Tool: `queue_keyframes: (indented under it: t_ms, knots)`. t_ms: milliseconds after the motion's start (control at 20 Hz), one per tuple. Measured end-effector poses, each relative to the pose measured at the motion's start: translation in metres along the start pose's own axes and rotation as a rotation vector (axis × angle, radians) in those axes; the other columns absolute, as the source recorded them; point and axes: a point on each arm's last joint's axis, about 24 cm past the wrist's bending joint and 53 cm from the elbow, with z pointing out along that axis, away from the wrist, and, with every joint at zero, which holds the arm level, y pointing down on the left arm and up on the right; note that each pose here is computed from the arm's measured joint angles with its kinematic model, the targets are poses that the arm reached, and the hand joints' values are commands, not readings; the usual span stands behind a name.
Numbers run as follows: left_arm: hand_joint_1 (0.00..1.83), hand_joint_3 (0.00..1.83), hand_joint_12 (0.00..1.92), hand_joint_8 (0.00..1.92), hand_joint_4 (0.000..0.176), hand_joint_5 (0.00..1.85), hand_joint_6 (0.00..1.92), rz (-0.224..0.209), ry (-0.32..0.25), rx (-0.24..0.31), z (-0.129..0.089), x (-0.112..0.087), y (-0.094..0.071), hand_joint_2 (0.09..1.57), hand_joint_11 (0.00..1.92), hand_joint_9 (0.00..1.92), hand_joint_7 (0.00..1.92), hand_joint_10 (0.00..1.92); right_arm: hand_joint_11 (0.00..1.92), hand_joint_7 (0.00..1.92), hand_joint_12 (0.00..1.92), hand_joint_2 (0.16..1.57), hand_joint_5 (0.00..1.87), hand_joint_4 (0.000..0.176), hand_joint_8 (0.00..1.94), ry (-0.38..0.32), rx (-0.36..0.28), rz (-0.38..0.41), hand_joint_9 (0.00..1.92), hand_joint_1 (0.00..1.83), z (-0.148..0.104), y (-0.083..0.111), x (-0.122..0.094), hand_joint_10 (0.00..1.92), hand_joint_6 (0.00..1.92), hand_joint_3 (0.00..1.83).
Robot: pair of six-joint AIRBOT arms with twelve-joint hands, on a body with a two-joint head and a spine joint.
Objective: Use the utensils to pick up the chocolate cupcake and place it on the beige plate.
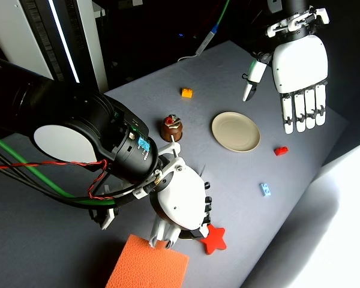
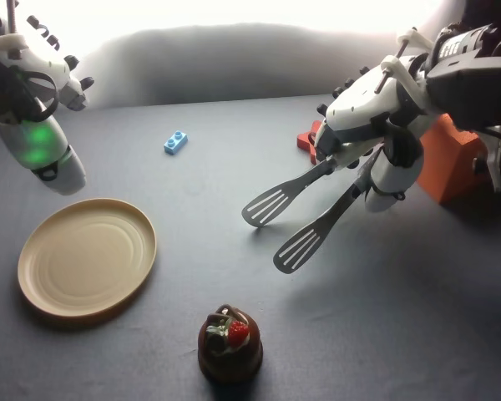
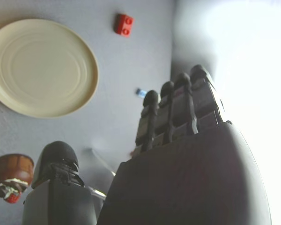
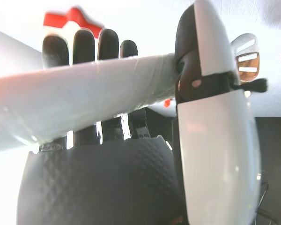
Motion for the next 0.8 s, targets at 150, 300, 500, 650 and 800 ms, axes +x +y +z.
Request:
queue_keyframes:
  t_ms: [150,300,500,650,800]
  knots:
    - [0.21,0.00,0.01,0.01,0.000,0.08,0.00,0.000,0.000,0.000,0.0000,0.0001,0.0000,1.06,0.02,0.06,0.07,0.01,0.38,0.47,1.63,1.13,0.46,0.000,0.82,-0.005,-0.006,-0.005,0.41,0.98,-0.0018,0.0022,-0.0007,1.16,0.52,0.00]
    - [0.21,0.00,0.01,0.00,0.000,0.08,0.01,0.000,0.000,0.000,-0.0001,-0.0001,0.0000,1.06,0.01,0.05,0.06,0.00,0.36,0.45,1.63,1.14,0.45,0.000,0.84,-0.005,-0.008,-0.005,0.40,0.97,-0.0041,0.0023,-0.0003,1.16,0.57,0.00]
    - [0.22,0.00,0.02,0.00,0.000,0.08,0.01,0.000,0.000,0.000,0.0000,-0.0001,0.0000,1.05,0.01,0.06,0.07,0.01,0.41,0.42,1.61,1.13,0.42,0.000,0.92,-0.010,-0.008,-0.006,0.40,0.99,-0.0060,0.0011,-0.0025,1.23,0.61,0.00]
    - [0.16,0.00,0.00,0.00,0.000,0.07,0.00,0.000,-0.001,0.000,-0.0001,-0.0002,-0.0001,1.06,0.00,0.04,0.04,0.00,0.46,0.44,1.64,1.13,0.44,0.000,1.02,-0.011,-0.008,-0.006,0.44,1.00,-0.0060,0.0012,-0.0027,1.28,0.65,0.00]
    - [0.20,0.00,0.00,0.01,0.000,0.09,0.01,0.000,0.000,0.000,0.0000,0.0000,0.0001,1.05,0.00,0.05,0.06,0.00,0.47,0.43,1.64,1.13,0.46,0.000,1.03,-0.011,-0.008,-0.006,0.44,1.00,-0.0060,0.0012,-0.0026,1.30,0.67,0.00]
